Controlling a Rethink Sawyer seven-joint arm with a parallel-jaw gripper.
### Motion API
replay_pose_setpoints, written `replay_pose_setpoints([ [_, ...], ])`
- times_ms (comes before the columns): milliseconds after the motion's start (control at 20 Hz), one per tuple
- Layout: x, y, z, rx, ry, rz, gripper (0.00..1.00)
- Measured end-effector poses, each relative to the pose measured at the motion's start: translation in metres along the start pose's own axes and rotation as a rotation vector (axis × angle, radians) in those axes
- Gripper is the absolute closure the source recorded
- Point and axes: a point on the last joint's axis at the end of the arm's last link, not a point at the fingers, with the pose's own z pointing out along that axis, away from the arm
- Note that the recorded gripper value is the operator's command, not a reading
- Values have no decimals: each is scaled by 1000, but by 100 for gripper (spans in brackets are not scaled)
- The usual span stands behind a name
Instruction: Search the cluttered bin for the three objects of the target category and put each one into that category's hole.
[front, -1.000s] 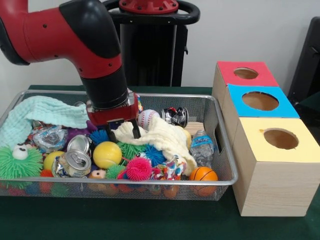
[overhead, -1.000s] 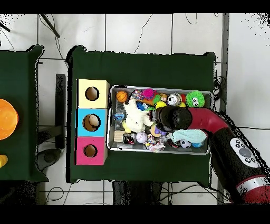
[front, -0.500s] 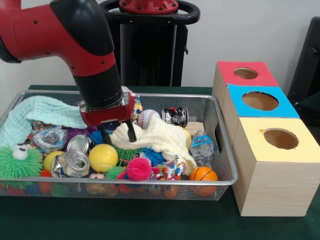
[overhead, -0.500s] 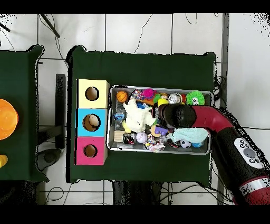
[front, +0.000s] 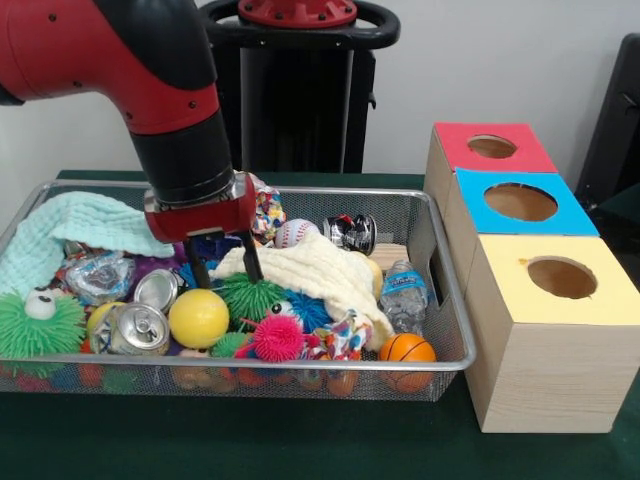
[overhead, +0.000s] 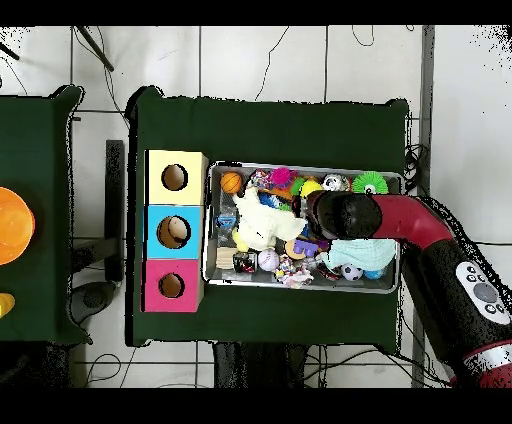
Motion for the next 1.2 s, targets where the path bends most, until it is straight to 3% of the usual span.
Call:
replay_pose_setpoints([
  [750, -54, -20, -50, 71, -126, -3, 0],
  [1200, -57, -31, -46, 134, -168, -56, 0],
])
